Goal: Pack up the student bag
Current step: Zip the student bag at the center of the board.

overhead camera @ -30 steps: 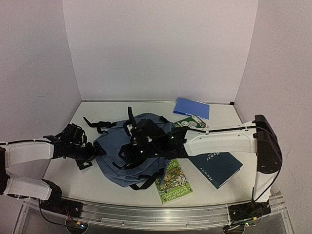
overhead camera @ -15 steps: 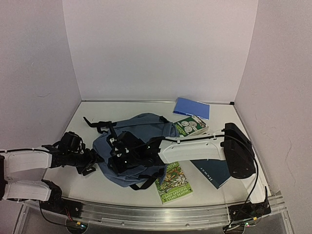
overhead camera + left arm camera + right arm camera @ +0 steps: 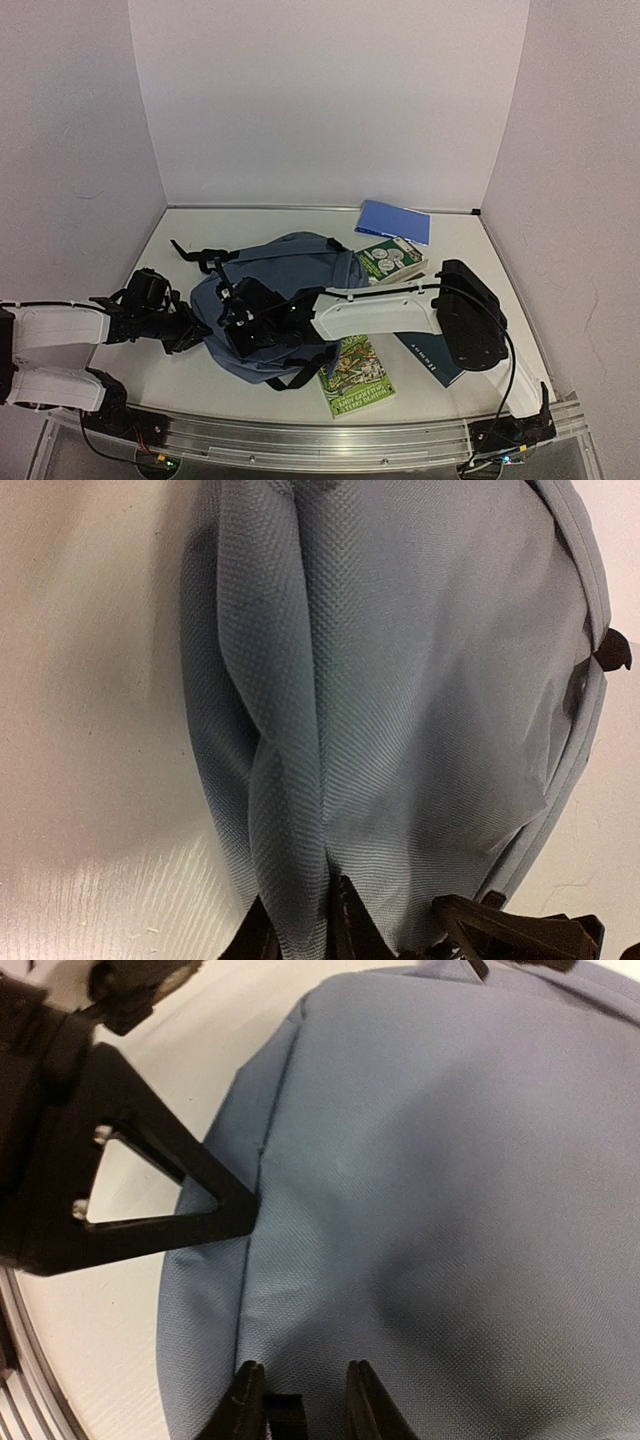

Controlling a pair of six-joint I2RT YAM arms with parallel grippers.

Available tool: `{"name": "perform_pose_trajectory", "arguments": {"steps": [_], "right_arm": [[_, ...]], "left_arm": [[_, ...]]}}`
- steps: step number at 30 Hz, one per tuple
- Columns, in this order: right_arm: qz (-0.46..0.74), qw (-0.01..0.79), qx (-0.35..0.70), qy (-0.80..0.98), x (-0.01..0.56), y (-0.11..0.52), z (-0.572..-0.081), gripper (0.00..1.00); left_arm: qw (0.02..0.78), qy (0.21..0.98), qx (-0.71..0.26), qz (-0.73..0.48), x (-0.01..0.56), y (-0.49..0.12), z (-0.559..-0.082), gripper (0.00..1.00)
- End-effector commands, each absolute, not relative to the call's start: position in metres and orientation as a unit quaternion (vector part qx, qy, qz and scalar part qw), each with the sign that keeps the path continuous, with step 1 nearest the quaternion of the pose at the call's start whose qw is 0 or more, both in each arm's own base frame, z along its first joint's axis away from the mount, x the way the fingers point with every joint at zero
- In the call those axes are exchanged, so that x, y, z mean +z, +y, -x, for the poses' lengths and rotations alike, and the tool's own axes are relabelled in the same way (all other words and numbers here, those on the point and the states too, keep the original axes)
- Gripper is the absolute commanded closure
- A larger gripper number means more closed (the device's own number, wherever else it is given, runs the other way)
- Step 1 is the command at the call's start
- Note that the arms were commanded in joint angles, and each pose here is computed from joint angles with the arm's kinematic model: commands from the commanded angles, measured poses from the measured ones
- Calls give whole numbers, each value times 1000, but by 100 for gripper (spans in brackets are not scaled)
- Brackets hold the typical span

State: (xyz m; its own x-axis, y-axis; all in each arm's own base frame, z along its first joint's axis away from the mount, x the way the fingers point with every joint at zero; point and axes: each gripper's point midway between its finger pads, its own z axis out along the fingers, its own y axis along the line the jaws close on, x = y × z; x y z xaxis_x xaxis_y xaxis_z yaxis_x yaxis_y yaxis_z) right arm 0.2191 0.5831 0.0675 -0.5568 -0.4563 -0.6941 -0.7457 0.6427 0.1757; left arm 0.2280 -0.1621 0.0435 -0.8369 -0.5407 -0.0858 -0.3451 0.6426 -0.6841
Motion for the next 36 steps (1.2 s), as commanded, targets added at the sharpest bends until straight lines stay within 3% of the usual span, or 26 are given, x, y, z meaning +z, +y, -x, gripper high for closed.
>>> {"name": "perform_pose_trajectory", "arguments": {"steps": [1, 6, 14, 22, 36], "right_arm": [[368, 341, 229, 834, 84, 596, -213, 82], [365, 351, 215, 835, 83, 592, -211, 100], [317, 412, 190, 833, 122, 572, -219, 100], [196, 496, 112, 838, 151, 507, -246, 100], [109, 488, 76, 863, 126, 446, -284, 100]], "left_arm": [[153, 890, -350, 248, 50, -165, -237, 95], [155, 891, -349, 247, 52, -166, -241, 100], [157, 890, -352, 245, 53, -169, -248, 100], [150, 893, -345, 247, 47, -169, -247, 100], [159, 901, -321, 244, 46, -160, -244, 100]]}}
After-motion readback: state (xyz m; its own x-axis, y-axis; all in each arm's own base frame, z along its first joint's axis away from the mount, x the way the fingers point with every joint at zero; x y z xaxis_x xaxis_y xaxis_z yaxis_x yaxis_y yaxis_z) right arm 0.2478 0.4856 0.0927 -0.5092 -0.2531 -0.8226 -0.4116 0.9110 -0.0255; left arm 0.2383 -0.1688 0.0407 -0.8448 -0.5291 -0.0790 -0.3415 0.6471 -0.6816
